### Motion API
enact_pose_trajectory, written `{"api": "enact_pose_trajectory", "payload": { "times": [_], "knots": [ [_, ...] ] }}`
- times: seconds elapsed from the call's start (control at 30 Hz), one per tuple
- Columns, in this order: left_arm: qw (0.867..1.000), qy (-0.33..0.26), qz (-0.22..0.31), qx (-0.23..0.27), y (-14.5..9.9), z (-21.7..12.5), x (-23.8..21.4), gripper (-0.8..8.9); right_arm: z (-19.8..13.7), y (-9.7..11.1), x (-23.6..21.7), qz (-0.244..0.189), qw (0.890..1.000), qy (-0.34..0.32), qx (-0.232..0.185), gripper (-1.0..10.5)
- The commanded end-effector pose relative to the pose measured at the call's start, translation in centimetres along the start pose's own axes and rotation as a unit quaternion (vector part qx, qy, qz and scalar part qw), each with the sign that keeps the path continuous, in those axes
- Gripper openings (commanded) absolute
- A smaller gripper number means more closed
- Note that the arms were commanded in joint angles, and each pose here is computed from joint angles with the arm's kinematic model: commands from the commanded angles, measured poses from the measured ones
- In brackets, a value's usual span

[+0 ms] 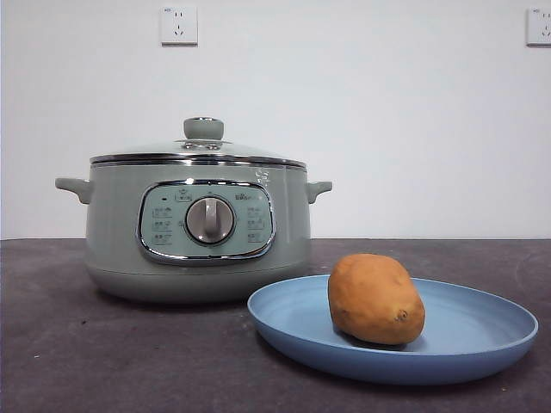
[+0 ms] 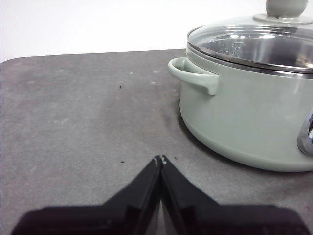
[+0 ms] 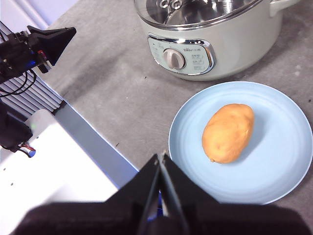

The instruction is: Take the potato out from the steamer,put the potato on the plate,close the lid

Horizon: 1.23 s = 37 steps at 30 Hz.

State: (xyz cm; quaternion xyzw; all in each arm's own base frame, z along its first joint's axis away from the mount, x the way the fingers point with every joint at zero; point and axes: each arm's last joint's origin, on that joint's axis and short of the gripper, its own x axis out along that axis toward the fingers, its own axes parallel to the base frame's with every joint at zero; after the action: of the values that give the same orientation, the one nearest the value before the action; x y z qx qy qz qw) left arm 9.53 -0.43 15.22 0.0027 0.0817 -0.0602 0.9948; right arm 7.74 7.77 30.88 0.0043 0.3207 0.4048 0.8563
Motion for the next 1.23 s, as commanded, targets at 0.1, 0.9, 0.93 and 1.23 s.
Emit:
{"api": "enact_pose_trajectory", "payload": {
  "times": [0.1,0.9,0.93,1.23],
  "knots": [
    [1.000,0.006,0.002,-0.006,0.0,-0.5,0.1,-0.03,0.4,-0.2,-0.3,-0.022,0.999,-0.026,-0.038,0.0],
    [1.000,0.006,0.002,-0.006,0.0,-0.5,0.1,-0.03,-8.2,-8.3,1.0,-0.307,0.896,-0.321,0.015,0.0],
    [1.000,0.006,0.002,-0.006,0.0,-0.5,0.1,-0.03,-8.6,-8.5,1.3,-0.307,0.896,-0.322,0.015,0.0],
    [1.000,0.006,0.002,-0.006,0.0,-0.5,0.1,-0.03,-12.0,-9.7,3.7,-0.308,0.901,-0.304,0.027,0.0]
  ]
}}
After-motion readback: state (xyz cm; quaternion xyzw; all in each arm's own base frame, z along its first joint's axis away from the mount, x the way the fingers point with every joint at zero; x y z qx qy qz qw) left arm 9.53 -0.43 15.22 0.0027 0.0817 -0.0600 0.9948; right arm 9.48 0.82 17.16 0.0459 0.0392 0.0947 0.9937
